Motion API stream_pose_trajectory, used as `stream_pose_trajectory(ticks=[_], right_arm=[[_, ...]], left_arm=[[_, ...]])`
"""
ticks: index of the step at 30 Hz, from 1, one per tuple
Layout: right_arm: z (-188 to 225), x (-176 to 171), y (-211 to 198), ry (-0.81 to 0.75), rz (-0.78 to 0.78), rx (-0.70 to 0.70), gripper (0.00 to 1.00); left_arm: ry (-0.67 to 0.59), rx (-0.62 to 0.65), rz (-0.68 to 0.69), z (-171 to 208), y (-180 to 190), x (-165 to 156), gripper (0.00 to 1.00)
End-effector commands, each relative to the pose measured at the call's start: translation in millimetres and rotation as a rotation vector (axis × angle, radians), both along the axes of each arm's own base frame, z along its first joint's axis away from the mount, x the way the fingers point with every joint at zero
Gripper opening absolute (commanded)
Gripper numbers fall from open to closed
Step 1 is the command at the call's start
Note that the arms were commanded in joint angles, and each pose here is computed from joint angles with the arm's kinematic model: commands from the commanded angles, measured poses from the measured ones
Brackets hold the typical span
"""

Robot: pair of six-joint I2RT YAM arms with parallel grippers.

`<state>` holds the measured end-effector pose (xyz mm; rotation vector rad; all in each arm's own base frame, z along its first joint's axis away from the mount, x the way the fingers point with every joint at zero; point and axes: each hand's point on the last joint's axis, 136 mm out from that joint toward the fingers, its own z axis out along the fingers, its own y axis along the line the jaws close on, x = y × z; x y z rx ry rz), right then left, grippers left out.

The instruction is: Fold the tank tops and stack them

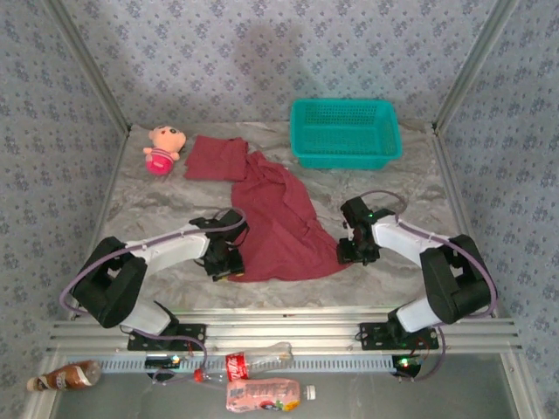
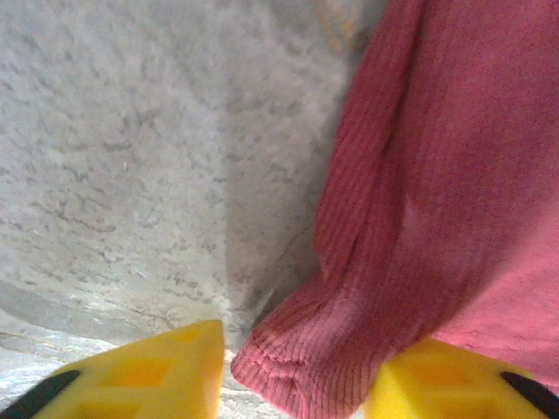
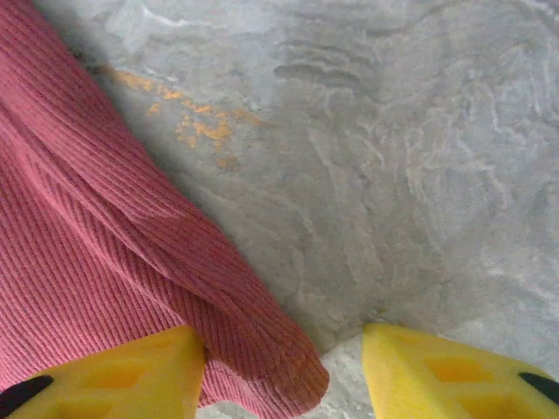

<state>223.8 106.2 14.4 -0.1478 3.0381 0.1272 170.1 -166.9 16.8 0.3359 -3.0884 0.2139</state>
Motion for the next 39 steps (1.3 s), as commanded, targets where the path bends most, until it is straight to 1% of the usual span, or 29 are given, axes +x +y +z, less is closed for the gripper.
stream_pose_trajectory(ticks=[1,5,8,11,16,19,22,23,26,27,28,30,32,35,37,39], right_arm=[[-11.7,11.1,15.0,0.001,-0.031,0.066,0.46],[-14.3,8.9,16.1,0.011,-0.025,0.06,0.34],[-13.4,8.7,16.7,0.005,-0.022,0.06,0.27],[-5.5,14.0,21.1,-0.042,0.002,0.061,0.19],[1.2,18.3,24.8,-0.068,0.014,0.074,0.14],[3.7,19.4,26.5,-0.075,0.018,0.081,0.11],[4.5,21.8,29.5,-0.082,0.018,0.094,0.1],[4.8,22.6,30.8,-0.083,0.018,0.1,0.09],[10.0,25.2,35.2,-0.097,0.027,0.119,0.08],[15.4,28.1,38.2,-0.118,0.033,0.132,0.07],[21.6,30.2,41.1,-0.136,0.037,0.148,0.07],[46.5,39.8,48.5,-0.213,0.051,0.191,0.06],[77.0,46.6,52.0,-0.305,0.067,0.228,0.05],[136.1,54.9,55.2,-0.491,0.092,0.3,0.02],[183.0,59.5,58.4,-0.631,0.097,0.365,0.01],[240.8,65.5,60.9,-0.795,0.12,0.423,0.0]], left_arm=[[0.003,0.003,-0.012,-7.5,0.8,-0.4,0.36],[0.012,0.042,-0.037,-8.1,10.2,-2.7,0.32],[0.0,0.052,-0.043,-1.7,15.4,2.7,0.29],[-0.012,0.063,-0.061,5.6,17.9,9.2,0.28],[-0.022,0.058,-0.075,9.2,18.2,15.2,0.31],[-0.038,0.05,-0.075,12.3,17.9,21.6,0.31],[-0.028,0.012,-0.072,6.8,9.9,23.2,0.27],[-0.023,0.006,-0.07,4.0,8.4,23.4,0.23],[-0.031,-0.005,-0.077,5.0,4.4,27.3,0.05],[-0.041,-0.009,-0.082,9.6,2.7,30.1,0.0],[-0.041,-0.009,-0.086,13.5,2.5,31.1,0.0],[-0.052,-0.007,-0.095,31.1,2.8,33.4,0.0],[-0.089,0.015,-0.097,61.4,9.7,36.7,0.0],[-0.213,0.059,-0.073,129.0,31.8,46.2,0.0],[-0.312,0.073,-0.056,179.4,46.6,51.3,0.0],[-0.438,0.093,-0.054,233.6,61.5,57.8,0.0]])
